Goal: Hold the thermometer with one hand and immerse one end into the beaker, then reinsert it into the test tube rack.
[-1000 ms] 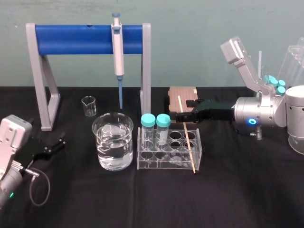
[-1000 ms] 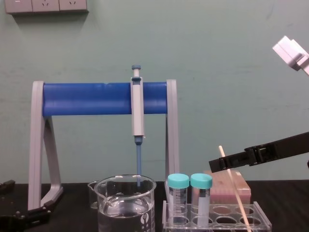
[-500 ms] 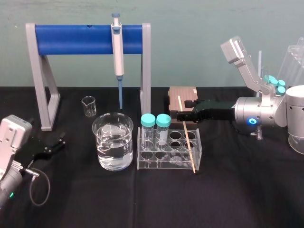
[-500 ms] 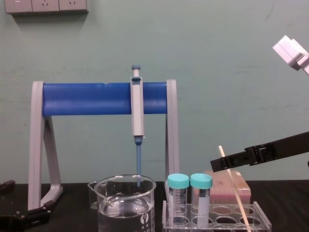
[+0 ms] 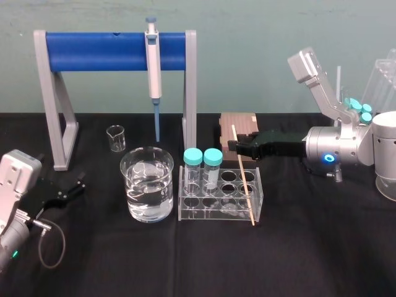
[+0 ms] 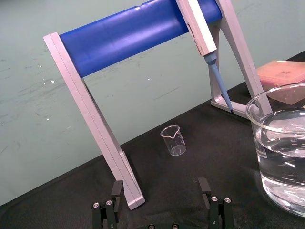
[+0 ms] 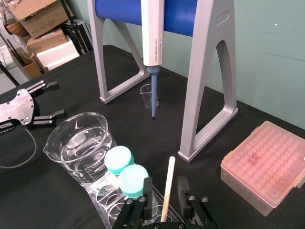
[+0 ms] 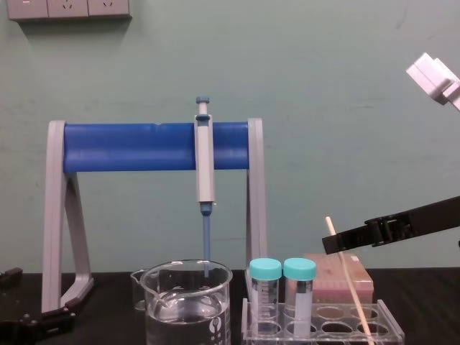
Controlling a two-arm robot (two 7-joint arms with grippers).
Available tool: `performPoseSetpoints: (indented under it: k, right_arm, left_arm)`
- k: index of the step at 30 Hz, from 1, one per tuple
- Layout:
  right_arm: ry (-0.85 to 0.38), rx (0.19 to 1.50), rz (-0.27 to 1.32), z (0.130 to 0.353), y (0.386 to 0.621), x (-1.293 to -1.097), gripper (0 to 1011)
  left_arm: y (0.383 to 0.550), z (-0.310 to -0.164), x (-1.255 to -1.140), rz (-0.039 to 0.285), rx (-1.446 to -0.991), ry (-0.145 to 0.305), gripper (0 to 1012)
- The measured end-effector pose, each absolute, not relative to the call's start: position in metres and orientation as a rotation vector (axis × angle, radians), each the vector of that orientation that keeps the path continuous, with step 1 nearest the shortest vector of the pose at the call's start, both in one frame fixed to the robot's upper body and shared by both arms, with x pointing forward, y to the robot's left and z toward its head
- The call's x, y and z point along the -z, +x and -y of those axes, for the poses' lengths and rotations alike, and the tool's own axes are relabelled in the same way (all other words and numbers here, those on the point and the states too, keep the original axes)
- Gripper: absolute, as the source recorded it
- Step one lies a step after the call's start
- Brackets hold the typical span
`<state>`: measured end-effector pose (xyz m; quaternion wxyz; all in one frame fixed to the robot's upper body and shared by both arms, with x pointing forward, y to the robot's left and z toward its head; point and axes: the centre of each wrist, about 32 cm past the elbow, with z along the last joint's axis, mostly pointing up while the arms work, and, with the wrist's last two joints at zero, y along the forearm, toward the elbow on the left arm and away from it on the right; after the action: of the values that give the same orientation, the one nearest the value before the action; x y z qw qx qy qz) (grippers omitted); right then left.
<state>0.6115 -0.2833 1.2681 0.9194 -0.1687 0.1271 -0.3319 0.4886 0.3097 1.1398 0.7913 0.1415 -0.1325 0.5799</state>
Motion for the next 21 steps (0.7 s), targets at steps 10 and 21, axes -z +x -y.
performPoseSetpoints:
  k: [10,21]
  right_arm:
    - [-0.346,0.682,-0.261,0.2833,0.6115,-1.2680,57]
    - [-0.346,0.682,-0.261,0.2833,0.6115,-1.2679,38]
  left_arm:
    - [0.4886,-0.3097,-1.1398,0.285,-1.248,0.304,1004]
    - [0.4886,-0.3097,-1.1398,0.285,-1.248,0.304,1004]
